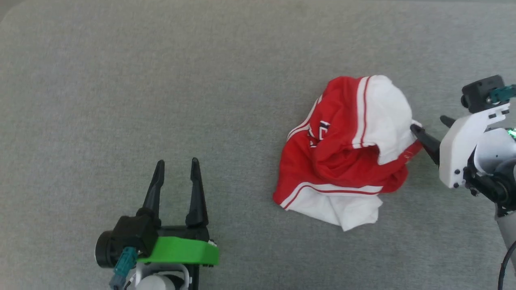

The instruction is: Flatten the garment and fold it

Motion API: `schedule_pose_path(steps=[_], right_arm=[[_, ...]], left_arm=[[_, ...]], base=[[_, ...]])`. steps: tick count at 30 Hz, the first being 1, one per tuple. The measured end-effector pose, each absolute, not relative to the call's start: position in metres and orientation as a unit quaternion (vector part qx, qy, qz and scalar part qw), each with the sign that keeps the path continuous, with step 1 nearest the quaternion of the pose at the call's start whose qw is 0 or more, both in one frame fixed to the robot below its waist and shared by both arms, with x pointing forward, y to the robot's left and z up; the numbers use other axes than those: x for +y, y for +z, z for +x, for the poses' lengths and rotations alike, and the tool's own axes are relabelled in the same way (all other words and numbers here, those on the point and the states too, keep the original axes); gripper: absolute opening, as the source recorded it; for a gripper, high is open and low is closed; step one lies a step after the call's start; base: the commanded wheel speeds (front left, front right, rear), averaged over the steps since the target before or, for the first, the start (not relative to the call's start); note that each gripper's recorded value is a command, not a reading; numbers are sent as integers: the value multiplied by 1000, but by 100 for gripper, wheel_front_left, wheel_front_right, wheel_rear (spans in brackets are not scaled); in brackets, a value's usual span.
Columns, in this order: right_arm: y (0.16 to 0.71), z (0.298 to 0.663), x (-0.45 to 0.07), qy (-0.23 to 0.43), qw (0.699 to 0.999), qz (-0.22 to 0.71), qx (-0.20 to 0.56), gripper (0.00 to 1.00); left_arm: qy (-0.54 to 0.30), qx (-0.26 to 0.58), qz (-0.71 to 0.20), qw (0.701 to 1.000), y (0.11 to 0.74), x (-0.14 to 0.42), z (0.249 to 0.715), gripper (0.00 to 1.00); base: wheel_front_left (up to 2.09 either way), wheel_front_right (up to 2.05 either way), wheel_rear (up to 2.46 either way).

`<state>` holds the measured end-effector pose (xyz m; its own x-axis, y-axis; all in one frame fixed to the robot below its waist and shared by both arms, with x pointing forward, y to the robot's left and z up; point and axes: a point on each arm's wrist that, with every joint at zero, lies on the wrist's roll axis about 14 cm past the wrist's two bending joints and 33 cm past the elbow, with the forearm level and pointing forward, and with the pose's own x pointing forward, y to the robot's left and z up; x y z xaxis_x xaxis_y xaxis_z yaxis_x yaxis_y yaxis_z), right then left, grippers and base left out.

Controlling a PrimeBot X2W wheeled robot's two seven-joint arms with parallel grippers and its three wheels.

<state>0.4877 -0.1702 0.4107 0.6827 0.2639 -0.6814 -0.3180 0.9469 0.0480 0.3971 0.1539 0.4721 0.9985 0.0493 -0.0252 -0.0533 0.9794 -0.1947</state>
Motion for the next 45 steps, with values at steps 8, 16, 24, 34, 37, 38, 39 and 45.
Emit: schedule_pose_path(steps=[8,16,24,34,37,38,39,45], right_arm=[[374,485,-151,200,885,-64,416,0],[400,495,-158,184,912,-54,363,0],[475,500,-256,49,964,-20,259,0],[409,352,-389,-170,917,8,361,0],[390,327,-387,-183,905,9,383,58],[388,325,-385,-184,906,9,382,100],[398,335,-377,-178,921,9,347,100],[464,396,-328,-104,968,19,225,100]], left_arm=[[46,24,-96,994,462,163,398,100],[55,13,-96,994,471,169,392,100],[50,1,-100,994,482,168,377,100],[15,-5,-105,994,486,150,382,100],[13,-2,-104,994,484,148,381,100],[10,-1,-105,994,484,147,380,100],[6,-1,-105,994,485,146,379,100],[0,-10,-105,994,491,144,375,100]], base=[[0,0,0],[0,0,0],[0,0,0],[0,0,0],[0,0,0],[0,0,0],[0,0,0],[0,0,0]])
